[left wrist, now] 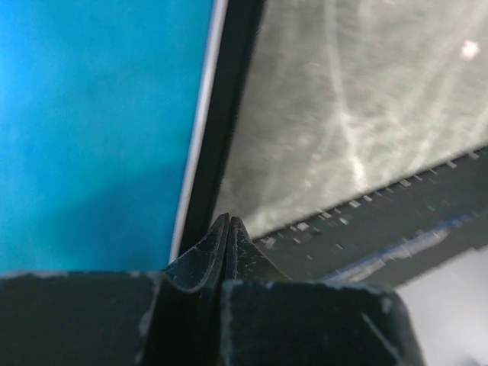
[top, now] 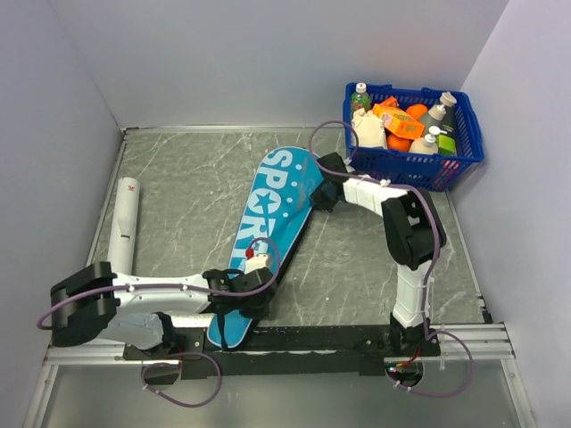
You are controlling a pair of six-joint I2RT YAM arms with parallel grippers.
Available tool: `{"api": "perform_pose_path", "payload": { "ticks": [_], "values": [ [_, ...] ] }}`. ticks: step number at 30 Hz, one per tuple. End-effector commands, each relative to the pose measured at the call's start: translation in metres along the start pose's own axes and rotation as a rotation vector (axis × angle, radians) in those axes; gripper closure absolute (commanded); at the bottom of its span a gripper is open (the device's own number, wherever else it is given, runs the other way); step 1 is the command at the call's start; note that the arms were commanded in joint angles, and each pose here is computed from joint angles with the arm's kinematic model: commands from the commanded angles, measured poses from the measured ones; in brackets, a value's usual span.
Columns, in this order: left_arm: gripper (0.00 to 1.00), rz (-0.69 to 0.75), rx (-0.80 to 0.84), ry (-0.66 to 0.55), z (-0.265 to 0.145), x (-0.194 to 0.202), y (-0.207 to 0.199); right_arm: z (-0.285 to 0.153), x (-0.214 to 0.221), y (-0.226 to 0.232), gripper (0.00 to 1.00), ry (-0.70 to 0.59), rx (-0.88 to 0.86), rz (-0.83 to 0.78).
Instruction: Pack up the badminton gear
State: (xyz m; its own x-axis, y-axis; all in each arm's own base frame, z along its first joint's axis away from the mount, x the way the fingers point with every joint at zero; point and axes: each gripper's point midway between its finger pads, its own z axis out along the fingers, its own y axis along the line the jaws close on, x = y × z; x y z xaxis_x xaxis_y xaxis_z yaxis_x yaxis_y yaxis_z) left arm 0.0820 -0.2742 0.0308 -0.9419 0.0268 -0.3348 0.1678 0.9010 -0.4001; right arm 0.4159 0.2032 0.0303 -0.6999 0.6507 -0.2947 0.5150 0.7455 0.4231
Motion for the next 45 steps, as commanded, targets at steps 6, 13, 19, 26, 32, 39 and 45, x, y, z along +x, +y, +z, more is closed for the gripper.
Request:
{"api": "perform_pose_path", "payload": {
  "ticks": [6, 13, 19, 26, 32, 39, 45],
  "values": [
    [0.99, -0.084, -0.241, -0.069, 0.012, -0.011, 0.039, 0.020, -0.032, 0.009, 1.00, -0.002, -0.001, 0.054],
    [0.99, -0.258, -0.244, -0.158, 0.005, -0.046, 0.078, 0.010, -0.014, -0.007, 1.00, 0.028, -0.040, 0.025],
    [0.93, -0.379, -0.306, -0.262, -0.008, -0.076, 0.118, 0.003, 0.006, -0.028, 1.00, 0.046, -0.043, 0.001],
    [0.97, -0.446, -0.335, -0.322, -0.010, -0.100, 0.137, -0.021, 0.042, -0.047, 1.00, 0.066, -0.059, -0.042],
    [0.99, -0.441, -0.336, -0.356, -0.014, -0.111, 0.141, -0.041, 0.085, -0.093, 1.00, 0.070, -0.030, -0.049],
    [0.98, -0.425, -0.352, -0.412, -0.033, -0.118, 0.147, -0.054, 0.117, -0.129, 1.00, 0.071, 0.015, -0.060],
    [0.98, -0.401, -0.390, -0.442, -0.041, -0.126, 0.158, -0.064, 0.119, -0.151, 1.00, 0.037, 0.049, -0.009]
  ]
}}
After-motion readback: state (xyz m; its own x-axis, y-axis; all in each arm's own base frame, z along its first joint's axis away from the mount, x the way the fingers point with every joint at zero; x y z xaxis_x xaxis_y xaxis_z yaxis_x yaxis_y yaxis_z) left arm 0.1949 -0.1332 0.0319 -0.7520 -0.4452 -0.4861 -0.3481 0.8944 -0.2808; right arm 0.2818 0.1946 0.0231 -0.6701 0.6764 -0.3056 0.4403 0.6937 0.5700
